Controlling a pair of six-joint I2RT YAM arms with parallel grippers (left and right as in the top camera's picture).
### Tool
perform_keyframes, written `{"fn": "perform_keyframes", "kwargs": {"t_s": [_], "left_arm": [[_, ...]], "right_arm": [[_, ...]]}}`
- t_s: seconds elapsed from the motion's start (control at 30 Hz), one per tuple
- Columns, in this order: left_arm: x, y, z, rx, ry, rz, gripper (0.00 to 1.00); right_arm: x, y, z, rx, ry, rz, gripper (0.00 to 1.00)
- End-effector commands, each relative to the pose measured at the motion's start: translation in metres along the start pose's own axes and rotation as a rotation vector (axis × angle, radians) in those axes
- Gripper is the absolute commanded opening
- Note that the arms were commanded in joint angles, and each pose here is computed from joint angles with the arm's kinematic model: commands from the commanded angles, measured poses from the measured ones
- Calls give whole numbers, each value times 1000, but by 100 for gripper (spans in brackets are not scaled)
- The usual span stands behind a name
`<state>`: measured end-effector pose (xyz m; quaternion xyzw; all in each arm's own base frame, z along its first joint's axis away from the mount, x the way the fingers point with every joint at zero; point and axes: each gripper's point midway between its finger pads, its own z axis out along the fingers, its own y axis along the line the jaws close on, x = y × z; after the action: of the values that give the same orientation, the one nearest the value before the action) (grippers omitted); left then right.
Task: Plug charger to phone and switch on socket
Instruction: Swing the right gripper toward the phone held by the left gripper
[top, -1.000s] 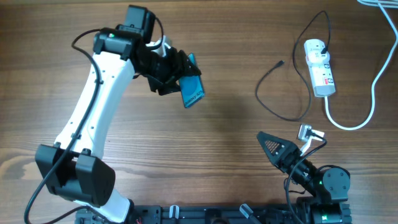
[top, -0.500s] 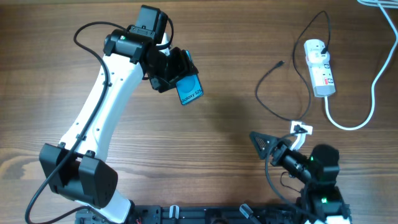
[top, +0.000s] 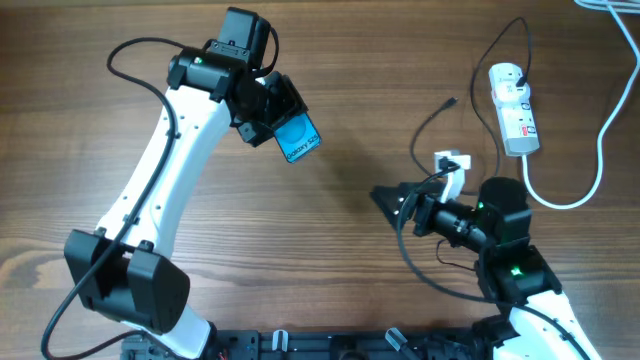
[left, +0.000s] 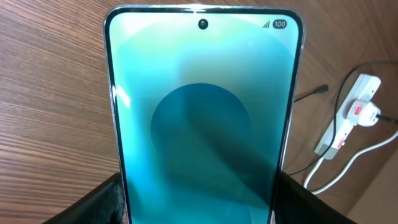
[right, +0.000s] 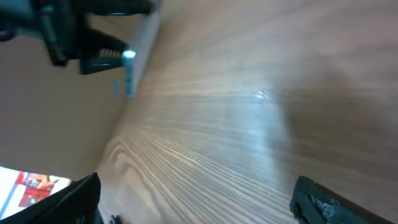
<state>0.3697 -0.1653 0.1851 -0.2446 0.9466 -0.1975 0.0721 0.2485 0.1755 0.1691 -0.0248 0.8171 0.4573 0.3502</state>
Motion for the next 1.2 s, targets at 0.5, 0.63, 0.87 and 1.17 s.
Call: {"fn": "perform_keyframes", "kwargs": {"t_s": [0.5, 0.63, 0.87, 1.17], "left_arm": [[14, -14, 28, -26, 43, -144, 44], [14, -16, 28, -21, 40, -161, 44], [21, -28, 33, -16, 6, -108, 45], [30, -40, 35, 6, 7, -93, 45]], "right_arm": [[-24, 12, 59, -73, -99, 27, 99], [-26, 11, 63, -84, -111, 20, 94], [-33, 31, 68, -168, -145, 26, 94], [-30, 28, 73, -163, -140, 55, 90]]}}
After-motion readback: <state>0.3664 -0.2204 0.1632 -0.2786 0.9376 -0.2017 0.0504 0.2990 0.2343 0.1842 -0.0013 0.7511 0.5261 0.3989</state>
